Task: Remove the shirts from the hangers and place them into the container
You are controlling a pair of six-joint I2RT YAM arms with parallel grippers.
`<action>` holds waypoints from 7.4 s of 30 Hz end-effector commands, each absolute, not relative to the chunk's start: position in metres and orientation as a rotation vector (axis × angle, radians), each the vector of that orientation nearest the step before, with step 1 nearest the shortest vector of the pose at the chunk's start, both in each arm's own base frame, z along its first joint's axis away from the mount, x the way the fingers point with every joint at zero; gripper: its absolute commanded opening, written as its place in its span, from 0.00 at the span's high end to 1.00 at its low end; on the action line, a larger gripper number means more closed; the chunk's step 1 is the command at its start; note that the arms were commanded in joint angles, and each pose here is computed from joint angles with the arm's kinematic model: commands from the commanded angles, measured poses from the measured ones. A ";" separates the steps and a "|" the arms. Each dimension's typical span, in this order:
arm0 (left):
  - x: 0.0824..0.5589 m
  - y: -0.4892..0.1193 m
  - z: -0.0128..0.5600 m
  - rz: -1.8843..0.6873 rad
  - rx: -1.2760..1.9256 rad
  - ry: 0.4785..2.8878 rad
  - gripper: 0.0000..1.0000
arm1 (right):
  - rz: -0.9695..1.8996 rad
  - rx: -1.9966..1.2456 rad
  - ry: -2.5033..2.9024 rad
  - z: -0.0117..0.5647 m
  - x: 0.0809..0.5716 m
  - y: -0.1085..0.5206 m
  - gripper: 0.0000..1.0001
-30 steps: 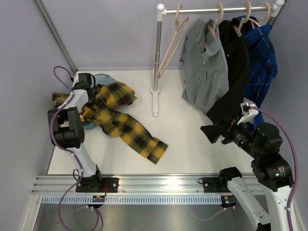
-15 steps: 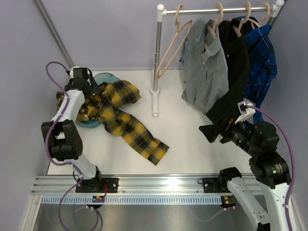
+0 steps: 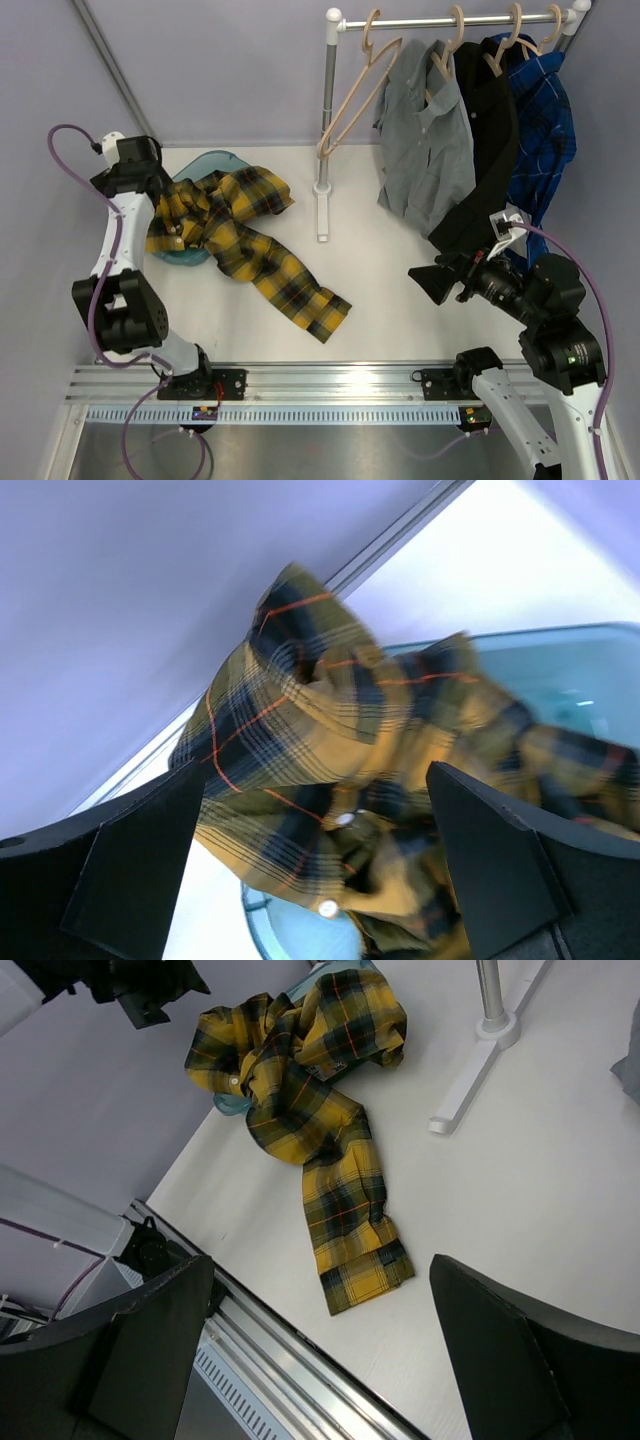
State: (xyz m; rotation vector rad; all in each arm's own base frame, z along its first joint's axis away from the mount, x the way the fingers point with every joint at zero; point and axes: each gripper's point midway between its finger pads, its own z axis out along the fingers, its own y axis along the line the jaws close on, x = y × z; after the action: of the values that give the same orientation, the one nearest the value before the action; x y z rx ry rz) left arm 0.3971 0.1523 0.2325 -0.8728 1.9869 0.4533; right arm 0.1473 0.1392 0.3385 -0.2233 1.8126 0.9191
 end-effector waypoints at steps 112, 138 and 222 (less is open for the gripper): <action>0.311 -0.169 0.105 0.087 -0.029 2.439 1.00 | 0.844 -0.257 1.759 0.327 0.097 0.119 0.00; 0.462 0.081 0.139 0.488 -0.659 2.177 1.00 | 0.852 -0.259 1.791 0.325 0.125 0.128 0.01; 0.503 -0.164 0.153 0.551 0.021 2.236 0.02 | 0.807 -0.242 1.813 0.316 0.118 0.120 0.00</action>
State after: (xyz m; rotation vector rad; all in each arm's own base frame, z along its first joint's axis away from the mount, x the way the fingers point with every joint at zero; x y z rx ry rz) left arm 0.4906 -0.1662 0.1460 0.0367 2.2916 0.4945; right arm 0.1213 0.1195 0.3125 -0.2280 1.8318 0.8053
